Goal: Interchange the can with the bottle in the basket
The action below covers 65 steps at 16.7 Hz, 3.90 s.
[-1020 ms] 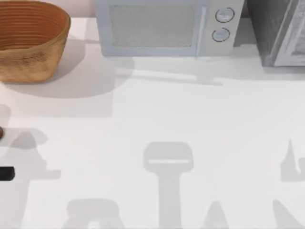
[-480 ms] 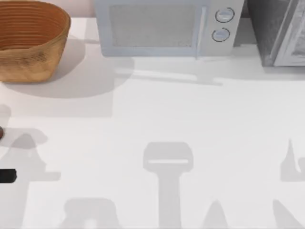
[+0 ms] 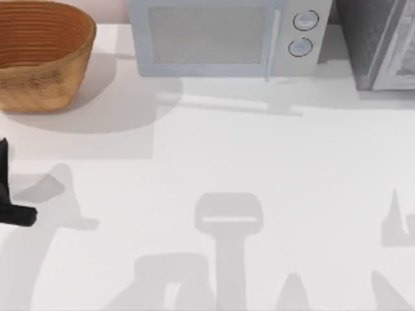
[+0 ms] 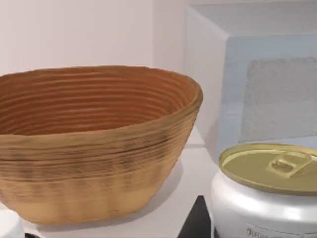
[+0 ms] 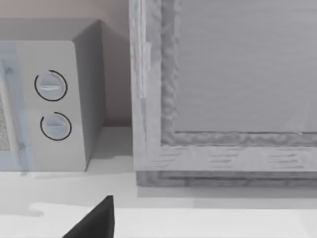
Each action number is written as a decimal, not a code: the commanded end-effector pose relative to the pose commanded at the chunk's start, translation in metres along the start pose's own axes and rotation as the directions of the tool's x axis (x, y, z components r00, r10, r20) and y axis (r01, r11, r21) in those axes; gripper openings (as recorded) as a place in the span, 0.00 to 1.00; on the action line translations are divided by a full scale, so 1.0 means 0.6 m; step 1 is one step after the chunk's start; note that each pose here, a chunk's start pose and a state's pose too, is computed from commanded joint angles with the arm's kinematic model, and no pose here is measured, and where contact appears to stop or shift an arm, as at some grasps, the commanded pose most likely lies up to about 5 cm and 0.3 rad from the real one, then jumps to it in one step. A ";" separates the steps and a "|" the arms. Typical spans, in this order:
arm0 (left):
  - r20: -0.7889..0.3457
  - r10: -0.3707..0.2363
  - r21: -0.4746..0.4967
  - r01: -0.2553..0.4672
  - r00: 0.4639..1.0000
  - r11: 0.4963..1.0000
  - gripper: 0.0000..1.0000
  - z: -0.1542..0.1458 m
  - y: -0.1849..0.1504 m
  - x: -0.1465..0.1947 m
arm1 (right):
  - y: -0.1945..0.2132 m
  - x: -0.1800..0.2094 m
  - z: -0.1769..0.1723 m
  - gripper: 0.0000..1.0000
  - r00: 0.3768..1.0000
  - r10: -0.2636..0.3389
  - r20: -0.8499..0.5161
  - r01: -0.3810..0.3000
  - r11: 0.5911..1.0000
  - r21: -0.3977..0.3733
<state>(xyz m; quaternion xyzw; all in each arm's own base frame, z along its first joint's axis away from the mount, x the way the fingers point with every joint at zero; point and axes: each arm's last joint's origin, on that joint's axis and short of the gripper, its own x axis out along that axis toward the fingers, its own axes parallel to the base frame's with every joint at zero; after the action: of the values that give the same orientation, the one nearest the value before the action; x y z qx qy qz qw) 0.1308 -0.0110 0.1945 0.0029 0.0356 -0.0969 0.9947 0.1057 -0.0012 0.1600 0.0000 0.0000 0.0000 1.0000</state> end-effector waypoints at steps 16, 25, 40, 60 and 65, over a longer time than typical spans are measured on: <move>0.064 -0.817 0.098 0.811 0.573 0.576 0.00 0.034 -0.113 0.409 | 0.000 0.000 0.000 1.00 1.000 0.000 0.000 0.000 1.000 0.000; 0.019 -0.974 0.081 0.970 0.227 0.228 0.00 -0.211 -0.187 0.522 | 0.000 0.000 0.000 1.00 1.000 0.000 0.000 0.000 1.000 0.000; 0.011 -0.985 0.071 0.982 0.173 0.173 0.45 -0.258 -0.196 0.526 | 0.000 0.000 0.000 1.00 1.000 0.000 0.000 0.000 1.000 0.000; -0.003 -0.969 0.011 0.969 0.248 0.248 1.00 -0.247 -0.172 0.521 | 0.000 0.000 0.000 1.00 1.000 0.000 0.000 0.000 1.000 0.000; -0.040 -0.867 -0.066 0.864 0.497 0.498 1.00 -0.146 -0.101 0.488 | 0.000 0.000 0.000 1.00 1.000 0.000 0.000 0.000 1.000 0.000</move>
<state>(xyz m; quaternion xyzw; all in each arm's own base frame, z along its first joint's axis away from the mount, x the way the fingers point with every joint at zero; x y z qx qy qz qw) 0.3993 -0.1257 0.0863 -0.0304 0.0678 -0.5808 0.8106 0.1057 -0.0012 0.1600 0.0000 0.0000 0.0000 1.0000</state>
